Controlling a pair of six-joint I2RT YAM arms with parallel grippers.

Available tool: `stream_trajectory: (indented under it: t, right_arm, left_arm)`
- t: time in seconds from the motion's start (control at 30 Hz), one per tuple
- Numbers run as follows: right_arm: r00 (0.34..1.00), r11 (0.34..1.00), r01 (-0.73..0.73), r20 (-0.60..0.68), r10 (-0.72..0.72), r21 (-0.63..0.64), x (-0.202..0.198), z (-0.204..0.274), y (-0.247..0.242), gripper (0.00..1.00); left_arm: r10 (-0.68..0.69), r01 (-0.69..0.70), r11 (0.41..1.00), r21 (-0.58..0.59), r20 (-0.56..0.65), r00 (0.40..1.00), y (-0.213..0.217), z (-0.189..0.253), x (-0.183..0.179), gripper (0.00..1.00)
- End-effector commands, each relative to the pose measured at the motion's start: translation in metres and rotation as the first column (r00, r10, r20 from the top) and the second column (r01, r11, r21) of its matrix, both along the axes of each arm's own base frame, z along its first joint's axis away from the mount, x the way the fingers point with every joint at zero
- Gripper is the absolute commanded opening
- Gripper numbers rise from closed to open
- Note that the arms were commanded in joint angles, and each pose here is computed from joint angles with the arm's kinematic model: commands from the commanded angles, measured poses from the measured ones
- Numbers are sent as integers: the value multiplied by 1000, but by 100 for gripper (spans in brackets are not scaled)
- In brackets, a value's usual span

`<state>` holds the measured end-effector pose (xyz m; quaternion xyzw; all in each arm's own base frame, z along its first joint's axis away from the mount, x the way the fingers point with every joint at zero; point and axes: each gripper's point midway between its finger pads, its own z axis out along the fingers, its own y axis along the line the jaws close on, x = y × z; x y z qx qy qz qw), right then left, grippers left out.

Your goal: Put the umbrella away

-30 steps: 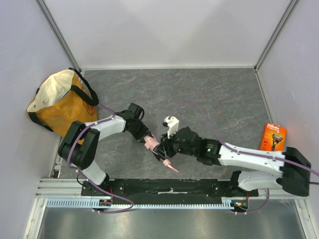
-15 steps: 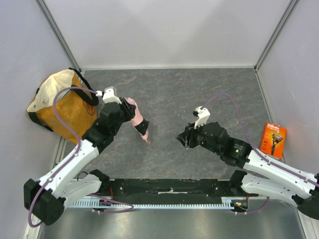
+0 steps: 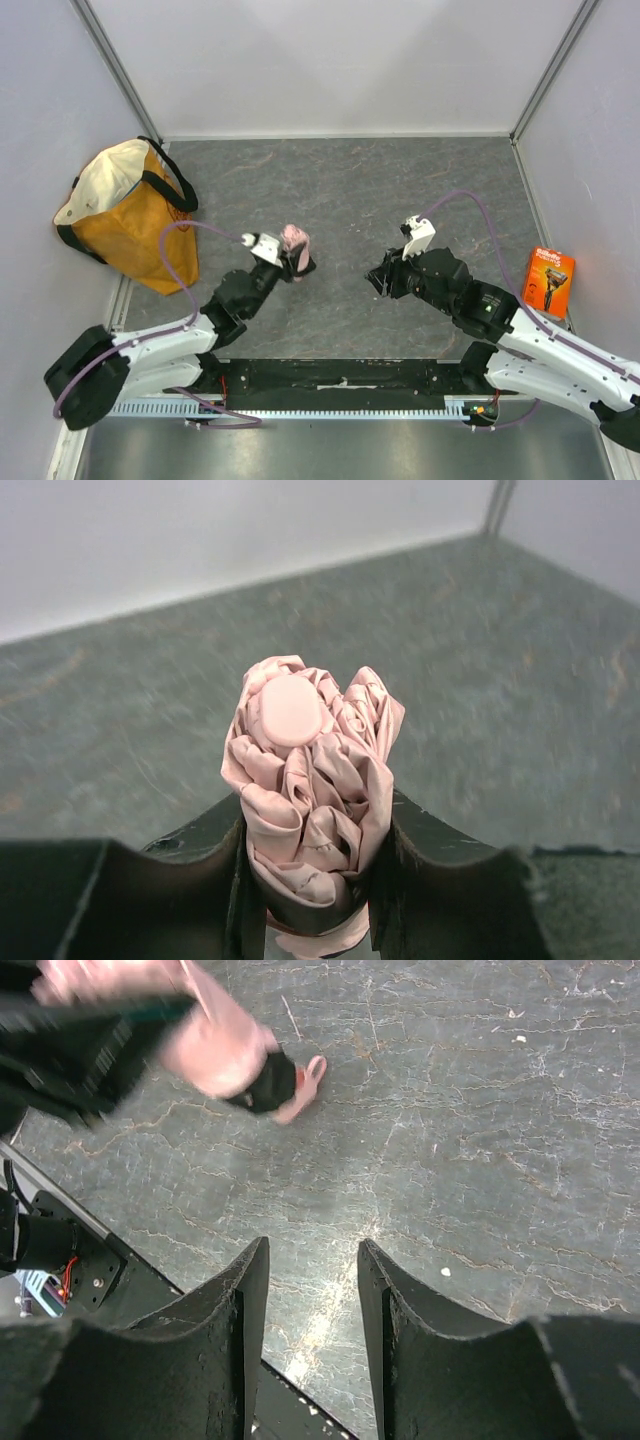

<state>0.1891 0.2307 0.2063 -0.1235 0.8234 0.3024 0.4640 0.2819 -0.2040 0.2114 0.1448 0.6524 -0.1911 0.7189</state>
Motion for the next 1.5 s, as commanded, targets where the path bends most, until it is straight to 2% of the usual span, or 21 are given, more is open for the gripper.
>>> stream_trajectory:
  t: [0.0,0.1,0.27,0.37,0.4,0.43,0.47,0.57,0.6,0.67,0.73,0.83,0.9,1.03,1.13,1.17,1.23,1.3,1.33,1.4,1.47]
  right_arm:
    - [1000,1000,13,-8,-13,3,0,-4,-3,47]
    - [1000,1000,1,-19,-1,-12,0,-11,0,47]
    - [999,1000,-26,-22,26,-1,-1,-8,7,46]
    - [998,999,-46,-29,47,5,-4,-7,9,48]
    - [997,998,-58,-42,57,-3,-7,-10,10,48]
    - [997,998,-58,-51,57,-13,-7,-13,9,48]
    - [997,998,-57,-59,55,-19,-9,-17,7,49]
    - [995,997,-68,-75,65,-39,-13,-26,3,54]
    - [994,996,-71,-86,65,-58,-14,-31,2,55]
    - [993,994,-67,-101,57,-91,-15,-38,-2,56]
    - [994,993,-52,-104,42,-102,-14,-39,-5,56]
    - [996,996,-13,-85,5,-92,-10,-33,-10,58]
    - [997,997,4,-74,-10,-81,-9,-28,-12,59]
    - [997,996,-1,-74,-6,-91,-8,-25,-11,59]
    - [997,993,8,-82,-17,-116,-8,-29,-15,59]
    - [996,993,7,-82,-17,-117,-9,-29,-16,59]
    - [996,994,11,-90,-21,-111,-11,-30,-18,60]
    - [995,995,14,-98,-24,-100,-13,-31,-20,60]
    - [994,995,14,-103,-24,-95,-15,-32,-20,60]
    - [993,996,17,-113,-27,-89,-17,-36,-22,60]
    - [992,996,17,-123,-28,-91,-19,-41,-23,60]
  left_arm:
    - [26,-22,999,-42,101,995,-9,-9,-25,2]
    - [23,-22,1000,-4,52,998,-20,-45,-39,2]
    - [53,-58,994,-89,-54,997,-13,-81,-45,2]
    - [-47,43,991,-126,-34,998,-33,-66,-51,2]
    - [-34,25,994,-106,-88,996,-39,-67,-46,2]
    - [-49,32,984,-173,-99,994,-52,-41,-42,2]
    - [-59,40,994,-103,-187,981,-61,-47,-41,2]
    - [-3,-29,995,-95,-324,946,-62,-23,-35,2]
    - [6,-54,992,-112,-391,920,-63,-13,-33,2]
    - [97,-127,992,-16,-552,828,-50,-19,-30,2]
    - [243,-190,969,154,-699,672,-25,-41,-34,2]
    - [413,-181,909,374,-765,494,-3,-57,-39,2]
    - [505,-169,859,484,-740,445,12,-62,-44,2]
    - [547,-190,831,523,-702,456,15,-59,-33,2]
    - [261,-18,949,315,-750,608,-33,-50,-20,2]
    - [185,4,971,240,-757,627,-41,-47,-16,2]
    - [215,-74,975,212,-787,578,-31,-54,-4,2]
    - [402,-146,913,380,-781,478,-9,-71,9,2]
    - [517,-169,851,497,-738,434,5,-78,15,2]
    - [706,-202,692,693,-591,389,33,-84,28,2]
    - [822,-254,536,805,-429,374,56,-85,41,2]
